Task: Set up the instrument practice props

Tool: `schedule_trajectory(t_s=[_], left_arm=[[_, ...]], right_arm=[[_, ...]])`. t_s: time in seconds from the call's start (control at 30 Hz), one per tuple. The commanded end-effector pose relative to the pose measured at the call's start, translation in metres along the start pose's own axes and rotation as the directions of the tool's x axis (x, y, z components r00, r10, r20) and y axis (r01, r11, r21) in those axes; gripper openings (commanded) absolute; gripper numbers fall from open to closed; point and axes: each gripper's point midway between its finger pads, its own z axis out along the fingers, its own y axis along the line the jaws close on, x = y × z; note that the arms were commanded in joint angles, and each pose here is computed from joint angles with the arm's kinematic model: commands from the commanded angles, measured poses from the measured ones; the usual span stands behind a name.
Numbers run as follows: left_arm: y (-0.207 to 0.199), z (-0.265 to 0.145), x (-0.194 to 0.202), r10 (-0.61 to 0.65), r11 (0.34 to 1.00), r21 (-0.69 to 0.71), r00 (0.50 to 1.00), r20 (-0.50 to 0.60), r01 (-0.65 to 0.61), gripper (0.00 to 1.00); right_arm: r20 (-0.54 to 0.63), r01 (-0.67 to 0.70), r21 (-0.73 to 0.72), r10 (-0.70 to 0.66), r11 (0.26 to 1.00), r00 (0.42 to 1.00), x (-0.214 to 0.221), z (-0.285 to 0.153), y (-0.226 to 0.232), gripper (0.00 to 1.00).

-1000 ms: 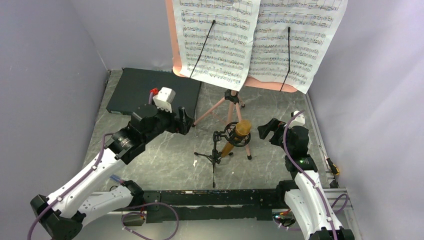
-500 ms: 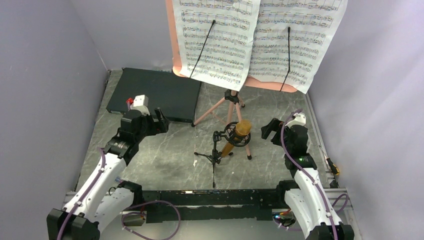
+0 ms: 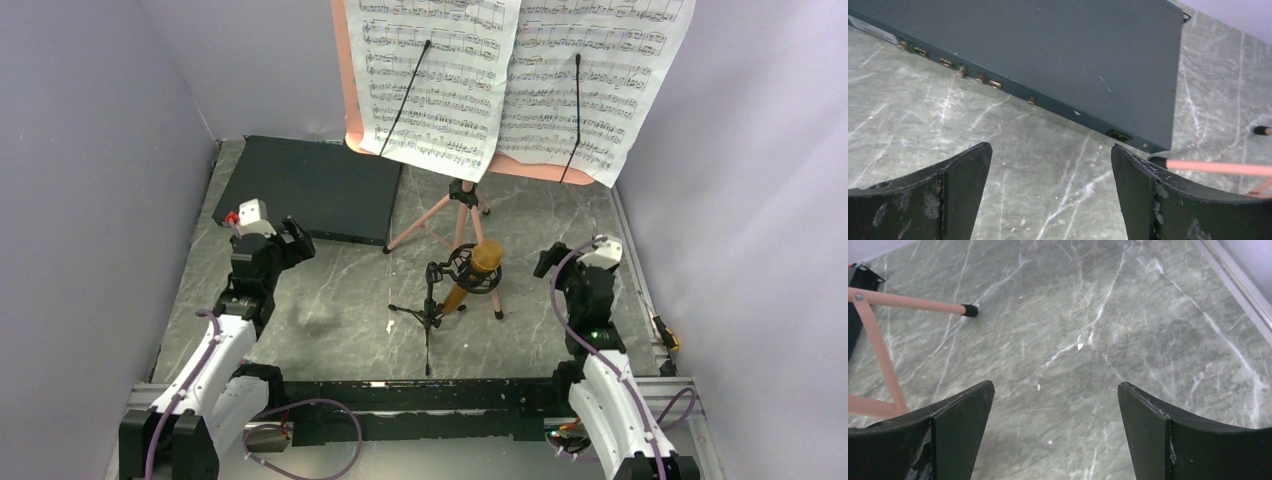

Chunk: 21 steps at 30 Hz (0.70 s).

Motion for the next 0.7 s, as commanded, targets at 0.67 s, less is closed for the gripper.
schedule_trajectory(t_s=[0.67], left_arm=[[0.074, 0.074, 0.017, 0.376, 0.916, -0.235, 0.9, 0.219, -0.325, 0.94]], right_arm=[[0.299, 0.195, 0.082, -0.211, 0.977, 0.931, -0.009, 0.068, -0.019, 0.99]])
